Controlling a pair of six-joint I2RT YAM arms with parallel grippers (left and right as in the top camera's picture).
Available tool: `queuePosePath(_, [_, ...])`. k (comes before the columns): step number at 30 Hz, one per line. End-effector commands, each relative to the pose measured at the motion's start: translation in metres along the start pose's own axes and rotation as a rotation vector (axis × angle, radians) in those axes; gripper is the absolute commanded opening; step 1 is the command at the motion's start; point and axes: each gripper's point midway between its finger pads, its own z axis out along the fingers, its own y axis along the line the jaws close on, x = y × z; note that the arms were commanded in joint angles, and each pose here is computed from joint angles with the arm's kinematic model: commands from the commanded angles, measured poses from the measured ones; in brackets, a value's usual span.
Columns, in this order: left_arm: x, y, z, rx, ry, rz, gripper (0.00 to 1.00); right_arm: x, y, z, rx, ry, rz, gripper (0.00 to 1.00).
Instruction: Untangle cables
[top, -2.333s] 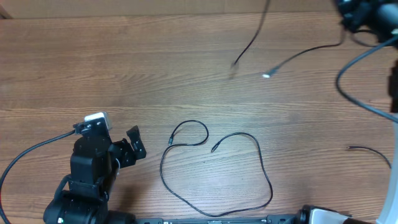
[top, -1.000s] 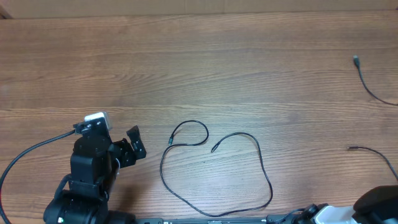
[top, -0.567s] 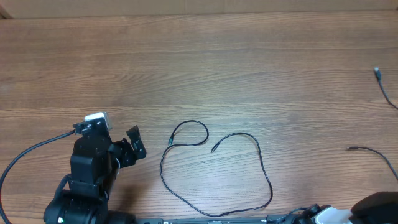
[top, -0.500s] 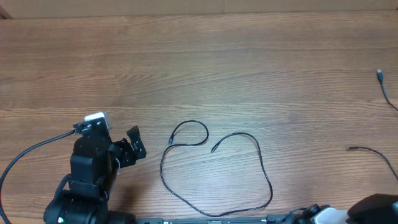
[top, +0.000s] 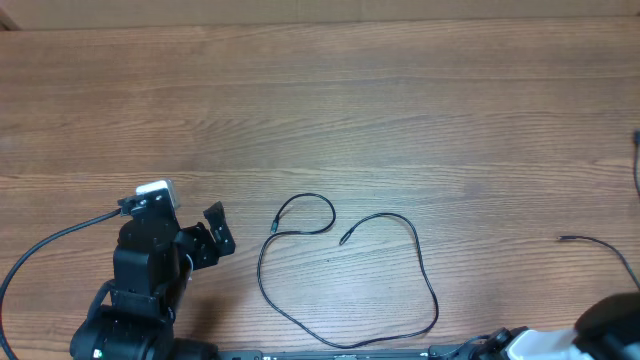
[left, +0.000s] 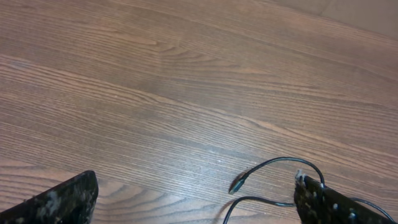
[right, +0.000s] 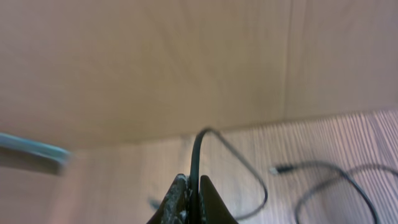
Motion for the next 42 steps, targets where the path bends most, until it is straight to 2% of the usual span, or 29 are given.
queuePosePath(1, [-0.007,0.001,-0.004,-0.009,-0.024,0.018,1.0,0.044,-0.002,0.048,0.059,0.147,-0.058,0.08])
queuePosePath(4, [-0.007,0.001,-0.004,-0.009,-0.024,0.018,1.0,0.083,-0.003,0.077,0.065,0.287,-0.08,0.16])
queuePosePath(8, [-0.007,0.001,-0.004,-0.009,-0.024,0.018,1.0,0.143,-0.003,0.105,0.043,0.516,-0.118,0.8])
queuePosePath(9, [-0.007,0.001,-0.004,-0.009,-0.024,0.018,1.0,0.164,-0.004,0.109,0.021,0.601,-0.158,0.91])
queuePosePath(12, [-0.007,0.001,-0.004,-0.009,-0.024,0.018,1.0,0.174,-0.007,0.107,0.031,0.646,-0.163,0.96])
queuePosePath(16, [-0.007,0.001,-0.004,-0.009,-0.024,0.018,1.0,0.202,0.027,0.086,-0.174,0.773,-0.255,0.99])
queuePosePath(21, [-0.007,0.001,-0.004,-0.009,-0.024,0.018,1.0,0.232,0.054,0.066,-0.242,0.788,-0.415,1.0])
queuePosePath(27, [-0.007,0.001,-0.004,-0.009,-0.024,0.018,1.0,0.26,0.07,0.048,-0.129,0.667,-0.633,1.0])
queuePosePath(32, [-0.007,0.001,-0.004,-0.009,-0.024,0.018,1.0,0.24,0.074,0.029,0.032,0.435,-0.702,1.0])
queuePosePath(35, [-0.007,0.001,-0.004,-0.009,-0.024,0.018,1.0,0.237,0.084,0.01,0.0,0.399,-0.717,1.0])
queuePosePath(38, [-0.007,0.001,-0.004,-0.009,-0.024,0.018,1.0,0.257,0.105,-0.022,-0.19,0.485,-0.824,1.0])
queuePosePath(39, [-0.007,0.001,-0.004,-0.009,-0.024,0.018,1.0,0.279,0.121,-0.045,-0.363,0.574,-0.901,0.98])
queuePosePath(42, [-0.007,0.001,-0.004,-0.009,-0.024,0.018,1.0,0.324,0.141,-0.1,-0.673,0.774,-0.972,0.98])
